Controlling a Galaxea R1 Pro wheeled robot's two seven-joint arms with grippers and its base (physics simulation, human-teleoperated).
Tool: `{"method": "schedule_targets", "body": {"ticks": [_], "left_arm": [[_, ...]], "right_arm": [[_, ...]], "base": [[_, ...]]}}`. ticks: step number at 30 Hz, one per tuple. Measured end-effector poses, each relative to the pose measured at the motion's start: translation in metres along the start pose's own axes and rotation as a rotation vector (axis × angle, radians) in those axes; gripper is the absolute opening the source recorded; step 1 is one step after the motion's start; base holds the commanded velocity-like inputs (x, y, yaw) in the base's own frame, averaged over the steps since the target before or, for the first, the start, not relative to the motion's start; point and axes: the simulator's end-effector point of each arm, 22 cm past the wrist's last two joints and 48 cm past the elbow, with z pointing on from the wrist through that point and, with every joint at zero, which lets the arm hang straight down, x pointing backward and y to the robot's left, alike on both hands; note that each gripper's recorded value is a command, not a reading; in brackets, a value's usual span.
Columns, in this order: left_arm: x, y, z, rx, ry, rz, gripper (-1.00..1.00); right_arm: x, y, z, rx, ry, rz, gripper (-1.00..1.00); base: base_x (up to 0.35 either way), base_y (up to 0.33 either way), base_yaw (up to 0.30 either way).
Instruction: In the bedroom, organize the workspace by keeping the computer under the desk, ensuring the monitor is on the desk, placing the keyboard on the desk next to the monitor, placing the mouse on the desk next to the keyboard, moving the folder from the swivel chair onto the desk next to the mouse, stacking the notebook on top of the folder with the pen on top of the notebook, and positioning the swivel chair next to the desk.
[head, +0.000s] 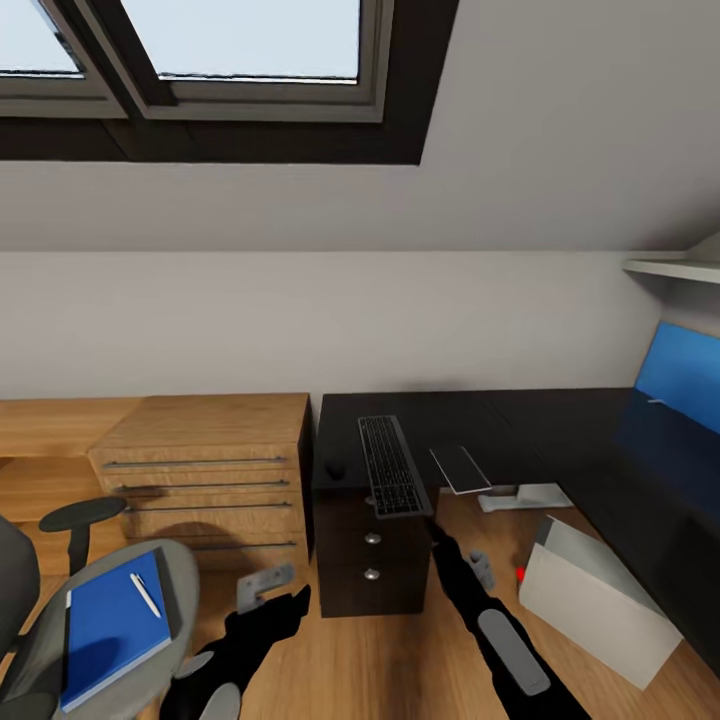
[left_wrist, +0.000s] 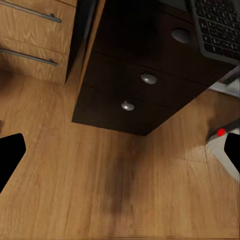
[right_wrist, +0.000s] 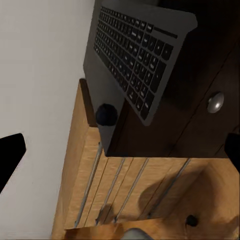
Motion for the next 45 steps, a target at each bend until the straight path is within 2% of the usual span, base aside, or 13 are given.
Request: {"method": "schedule_targets", "body": {"ticks": [2, 8, 20, 23, 26, 31, 36, 38, 41, 45], "left_arm": [[0.008, -0.006, 0.000, 0.008, 0.009, 0.011, 1.00], [0.020, -0.002, 0.004, -0.030, 0.019, 0.029, 1.00], [0.044, 0.011, 0.019, -0.052, 0.043, 0.035, 1.00], [0.051, 0.014, 0.023, -0.056, 0.051, 0.037, 1.00], [0.056, 0.016, 0.026, -0.058, 0.055, 0.038, 1.00], [0.070, 0.021, 0.033, -0.067, 0.073, 0.044, 1.00], [0.081, 0.025, 0.040, -0.072, 0.084, 0.050, 1.00], [0.084, 0.025, 0.042, -0.072, 0.085, 0.050, 1.00], [0.089, 0.026, 0.045, -0.072, 0.087, 0.049, 1.00], [0.095, 0.026, 0.049, -0.071, 0.090, 0.047, 1.00]], "right_arm": [[-0.003, -0.004, 0.000, -0.004, 0.025, 0.029, 1.00], [-0.008, -0.014, 0.002, -0.008, 0.021, 0.033, 1.00], [-0.004, -0.033, 0.008, 0.000, 0.003, 0.059, 1.00], [-0.002, -0.054, 0.008, 0.035, 0.003, 0.126, 1.00], [0.000, -0.067, 0.008, 0.049, 0.009, 0.184, 1.00], [0.011, -0.080, 0.008, 0.058, 0.070, 0.222, 1.00], [0.001, -0.119, 0.013, 0.141, 0.112, 0.222, 1.00], [0.000, -0.129, 0.016, 0.163, 0.132, 0.228, 1.00], [0.002, -0.133, 0.023, 0.181, 0.185, 0.243, 1.00], [0.002, -0.137, 0.027, 0.184, 0.208, 0.247, 1.00]], "base": [[0.000, 0.000, 0.000], [0.000, 0.000, 0.000], [0.000, 0.000, 0.000], [0.000, 0.000, 0.000], [0.000, 0.000, 0.000], [0.000, 0.000, 0.000], [0.000, 0.000, 0.000], [0.000, 0.000, 0.000], [0.000, 0.000, 0.000], [0.000, 0.000, 0.000]]}}
